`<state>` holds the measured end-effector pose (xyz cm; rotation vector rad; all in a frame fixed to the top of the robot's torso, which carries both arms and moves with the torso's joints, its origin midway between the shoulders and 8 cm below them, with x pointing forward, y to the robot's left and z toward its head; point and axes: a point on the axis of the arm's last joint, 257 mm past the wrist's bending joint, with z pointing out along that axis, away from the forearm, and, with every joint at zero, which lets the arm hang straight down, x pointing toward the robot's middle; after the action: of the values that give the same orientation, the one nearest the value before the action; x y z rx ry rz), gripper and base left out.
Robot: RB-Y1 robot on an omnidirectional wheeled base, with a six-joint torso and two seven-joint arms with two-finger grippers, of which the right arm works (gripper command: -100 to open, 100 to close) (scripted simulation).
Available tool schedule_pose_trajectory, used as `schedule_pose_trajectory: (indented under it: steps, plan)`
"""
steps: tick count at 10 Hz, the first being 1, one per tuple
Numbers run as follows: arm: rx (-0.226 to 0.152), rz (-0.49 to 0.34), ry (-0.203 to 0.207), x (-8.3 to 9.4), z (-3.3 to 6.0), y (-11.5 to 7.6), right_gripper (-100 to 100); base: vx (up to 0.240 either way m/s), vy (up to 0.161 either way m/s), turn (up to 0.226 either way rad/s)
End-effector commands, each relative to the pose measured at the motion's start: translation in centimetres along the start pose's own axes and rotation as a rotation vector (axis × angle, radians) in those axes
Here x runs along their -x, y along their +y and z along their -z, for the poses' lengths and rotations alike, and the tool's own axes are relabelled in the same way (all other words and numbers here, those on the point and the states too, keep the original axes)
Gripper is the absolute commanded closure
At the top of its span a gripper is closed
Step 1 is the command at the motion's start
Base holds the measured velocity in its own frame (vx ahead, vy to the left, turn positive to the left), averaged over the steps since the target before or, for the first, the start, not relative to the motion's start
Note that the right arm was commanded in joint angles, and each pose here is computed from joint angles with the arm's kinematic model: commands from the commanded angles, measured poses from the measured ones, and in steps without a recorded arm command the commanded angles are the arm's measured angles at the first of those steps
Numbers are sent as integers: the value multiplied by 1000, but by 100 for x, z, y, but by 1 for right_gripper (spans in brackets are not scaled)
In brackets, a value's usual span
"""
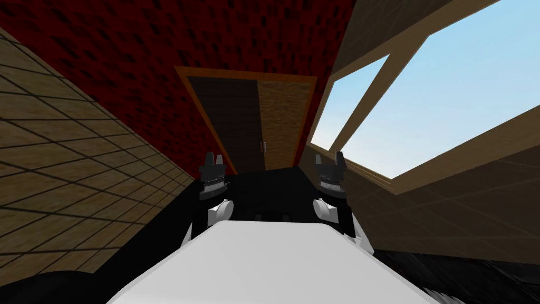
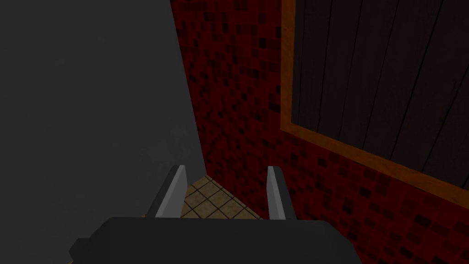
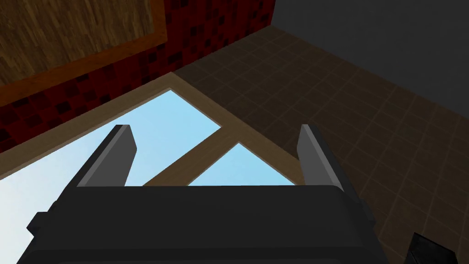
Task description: Pull the door open
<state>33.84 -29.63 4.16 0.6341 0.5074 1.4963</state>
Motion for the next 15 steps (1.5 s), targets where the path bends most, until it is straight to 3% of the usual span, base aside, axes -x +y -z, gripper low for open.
schedule_pose_trajectory:
  steps: [1, 8, 15]
  plan:
    - [-24, -53, -15, 52, 60, -146, -100, 174, 47, 175]
    - [-96, -222, -79, 246, 260, -615, -100, 100, 16, 127]
    - [-169, -410, -179, 483, 559, -1140, -100, 104, 13, 148]
